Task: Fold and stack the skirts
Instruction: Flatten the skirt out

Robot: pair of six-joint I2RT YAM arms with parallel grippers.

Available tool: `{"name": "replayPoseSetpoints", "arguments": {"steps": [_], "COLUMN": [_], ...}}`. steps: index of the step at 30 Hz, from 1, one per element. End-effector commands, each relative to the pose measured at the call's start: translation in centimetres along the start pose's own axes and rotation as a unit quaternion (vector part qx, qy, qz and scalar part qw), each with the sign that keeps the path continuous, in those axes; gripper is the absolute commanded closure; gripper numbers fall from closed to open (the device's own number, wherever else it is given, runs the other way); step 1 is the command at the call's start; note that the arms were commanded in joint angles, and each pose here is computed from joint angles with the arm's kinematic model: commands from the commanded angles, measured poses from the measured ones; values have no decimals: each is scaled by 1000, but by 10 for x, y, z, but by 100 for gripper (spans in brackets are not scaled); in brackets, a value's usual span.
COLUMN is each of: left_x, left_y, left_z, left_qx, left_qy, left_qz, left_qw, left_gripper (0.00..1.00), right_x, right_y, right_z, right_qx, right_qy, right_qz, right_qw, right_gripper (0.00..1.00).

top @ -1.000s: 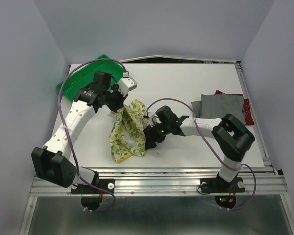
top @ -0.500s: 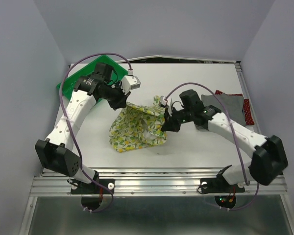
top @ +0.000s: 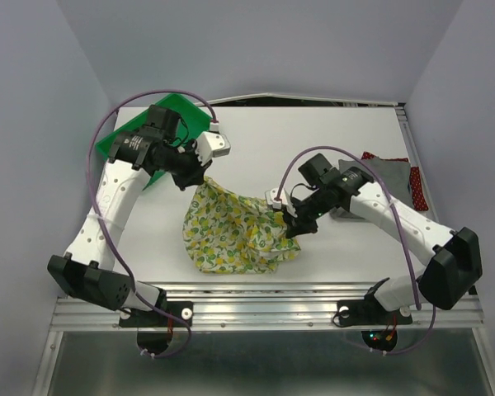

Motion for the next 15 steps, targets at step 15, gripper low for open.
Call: {"name": "replayPoseSetpoints", "arguments": {"steps": [15], "left_x": [118], "left_y": [109], "left_z": [4], "left_qx": [17], "left_qy": [-71], "left_qz": [-29], "left_qw": [997], "left_gripper": [100], "right_x": [-102], "right_y": [-18], "right_z": [52], "right_qx": [65], "right_qy": [60], "right_qz": [61], "right_qw": [994], "right_gripper": [96]}}
Point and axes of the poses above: each gripper's point midway between its finger pads, its own y axis out along the fingers, its own x axis along the line the jaws close on, z = x × y, the point moved 9 cm from there along -y, back along the fingers, and after that the axes turned 3 degrees about -y, right-handed, at the moved point
